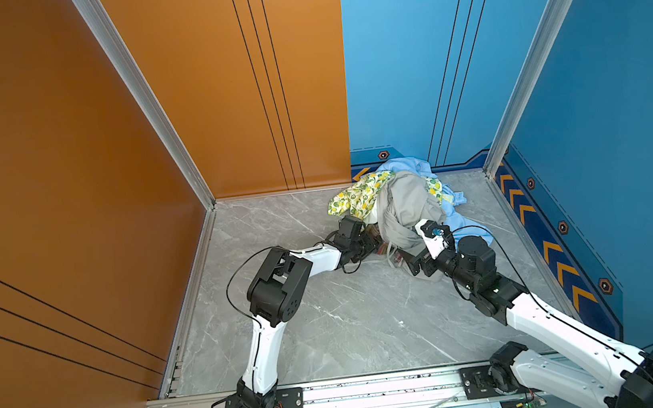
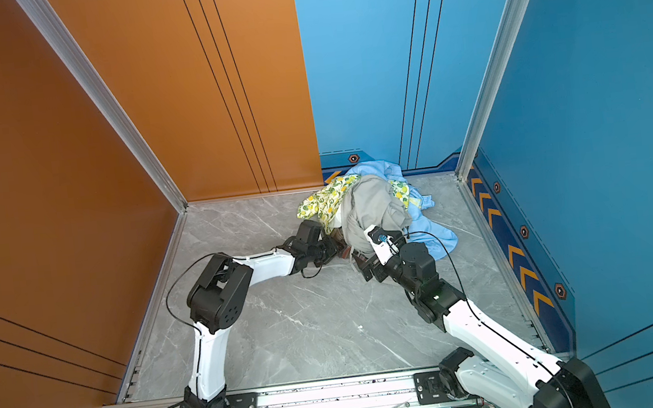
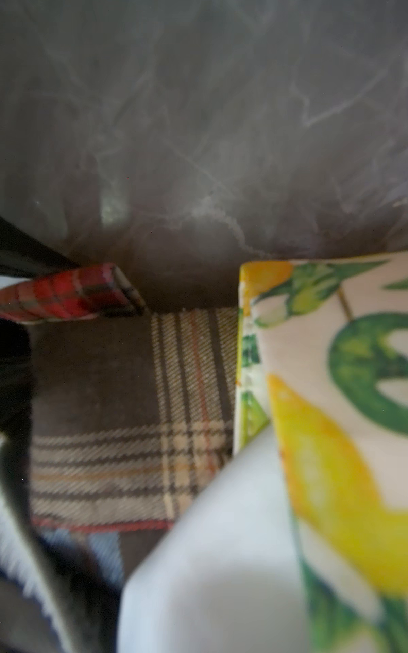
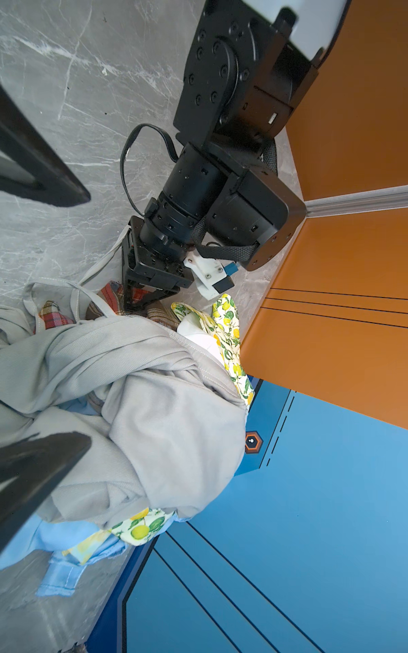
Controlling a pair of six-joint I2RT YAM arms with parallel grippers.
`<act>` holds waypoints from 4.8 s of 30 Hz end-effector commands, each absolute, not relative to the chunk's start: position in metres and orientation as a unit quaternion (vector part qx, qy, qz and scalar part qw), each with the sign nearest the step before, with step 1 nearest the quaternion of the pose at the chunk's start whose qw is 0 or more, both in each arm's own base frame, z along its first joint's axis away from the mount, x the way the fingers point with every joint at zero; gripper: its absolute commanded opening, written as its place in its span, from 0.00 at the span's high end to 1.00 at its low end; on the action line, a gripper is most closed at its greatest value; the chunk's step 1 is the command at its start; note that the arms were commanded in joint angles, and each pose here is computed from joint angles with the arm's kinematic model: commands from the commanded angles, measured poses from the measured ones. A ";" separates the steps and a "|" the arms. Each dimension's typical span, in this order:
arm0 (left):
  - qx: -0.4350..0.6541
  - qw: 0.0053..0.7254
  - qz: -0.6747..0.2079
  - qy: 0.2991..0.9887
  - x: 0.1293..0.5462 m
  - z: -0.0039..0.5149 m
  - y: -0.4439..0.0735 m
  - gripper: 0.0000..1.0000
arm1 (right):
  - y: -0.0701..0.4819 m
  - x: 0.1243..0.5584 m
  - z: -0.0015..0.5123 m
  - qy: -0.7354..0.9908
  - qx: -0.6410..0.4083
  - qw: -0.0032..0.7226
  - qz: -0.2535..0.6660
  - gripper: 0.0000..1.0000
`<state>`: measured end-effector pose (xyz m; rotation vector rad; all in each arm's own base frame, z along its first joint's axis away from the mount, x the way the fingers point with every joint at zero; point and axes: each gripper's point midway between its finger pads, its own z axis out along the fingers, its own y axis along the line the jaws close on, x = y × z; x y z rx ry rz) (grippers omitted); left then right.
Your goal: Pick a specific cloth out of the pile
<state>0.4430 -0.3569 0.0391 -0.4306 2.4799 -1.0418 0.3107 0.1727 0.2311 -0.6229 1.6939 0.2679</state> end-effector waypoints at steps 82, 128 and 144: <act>0.023 0.497 -0.414 0.762 0.447 0.433 -0.322 0.86 | 0.157 0.487 0.425 0.708 -0.100 0.686 0.137 1.00; 0.110 0.585 -0.318 0.738 0.468 0.262 -0.432 1.00 | 0.146 0.436 0.469 0.699 -0.040 0.702 0.132 1.00; 0.166 0.612 -0.346 0.691 0.428 0.397 -0.394 1.00 | 0.100 0.429 0.322 0.811 0.019 0.570 0.130 0.58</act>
